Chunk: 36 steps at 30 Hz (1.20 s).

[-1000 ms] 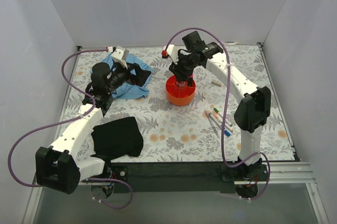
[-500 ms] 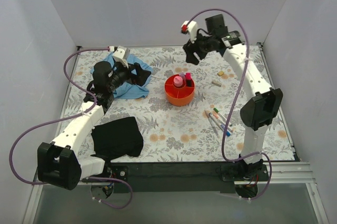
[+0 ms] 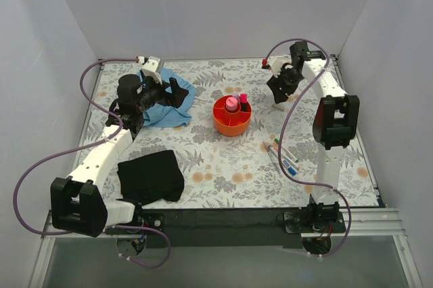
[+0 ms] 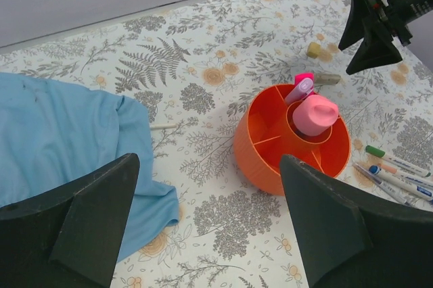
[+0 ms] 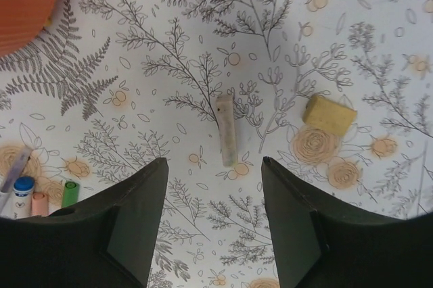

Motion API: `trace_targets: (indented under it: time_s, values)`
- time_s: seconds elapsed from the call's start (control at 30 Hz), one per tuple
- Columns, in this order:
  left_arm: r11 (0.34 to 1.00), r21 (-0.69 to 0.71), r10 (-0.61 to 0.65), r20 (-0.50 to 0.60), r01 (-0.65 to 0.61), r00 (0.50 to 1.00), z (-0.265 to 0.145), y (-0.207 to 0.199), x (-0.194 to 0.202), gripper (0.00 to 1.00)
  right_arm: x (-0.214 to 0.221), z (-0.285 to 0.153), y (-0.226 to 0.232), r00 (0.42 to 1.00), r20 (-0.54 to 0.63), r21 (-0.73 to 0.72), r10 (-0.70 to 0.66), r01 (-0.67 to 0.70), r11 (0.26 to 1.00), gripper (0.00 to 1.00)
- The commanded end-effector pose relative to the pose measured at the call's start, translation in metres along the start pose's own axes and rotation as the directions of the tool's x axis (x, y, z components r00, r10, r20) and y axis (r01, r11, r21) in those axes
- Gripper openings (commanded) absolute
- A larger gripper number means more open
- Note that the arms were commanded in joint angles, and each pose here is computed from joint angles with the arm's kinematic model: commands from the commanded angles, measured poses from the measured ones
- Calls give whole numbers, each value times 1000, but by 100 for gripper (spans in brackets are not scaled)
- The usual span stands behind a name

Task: Sort the stationery into containers
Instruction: Place the stationery in the storage box, then pick up the stationery from the center of the board.

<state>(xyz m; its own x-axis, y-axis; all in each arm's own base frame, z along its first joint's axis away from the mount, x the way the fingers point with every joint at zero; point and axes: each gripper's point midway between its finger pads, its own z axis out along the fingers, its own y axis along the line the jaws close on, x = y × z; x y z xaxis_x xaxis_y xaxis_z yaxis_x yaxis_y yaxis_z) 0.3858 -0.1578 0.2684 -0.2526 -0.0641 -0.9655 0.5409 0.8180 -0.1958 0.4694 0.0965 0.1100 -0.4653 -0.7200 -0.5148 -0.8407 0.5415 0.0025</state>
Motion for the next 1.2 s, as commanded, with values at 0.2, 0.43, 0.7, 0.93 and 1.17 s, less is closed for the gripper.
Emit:
trace_targets:
  time_s: [0.2, 0.43, 0.7, 0.93, 1.17]
  values:
    - [1000, -2, 9, -14, -9, 1000, 11, 6, -4, 85, 14, 11, -13, 988, -71, -13, -134, 133, 991, 62]
    - [1000, 2, -1, -33, 1, 999, 17, 8, 2, 85, 27, 29, -11, 984, -101, -51, -145, 141, 989, 59]
    - [1000, -2, -10, -46, 10, 999, 21, 11, 7, 85, 37, 45, -9, 984, -116, -77, -133, 125, 989, 56]
    - [1000, -6, -17, -63, 17, 998, 23, 13, 13, 85, 47, 63, -2, 972, -149, -98, -181, 168, 981, 52]
    - [1000, 4, -15, -59, 15, 998, 23, 11, 10, 85, 45, 64, 0, 968, -163, -77, -192, 182, 980, 4]
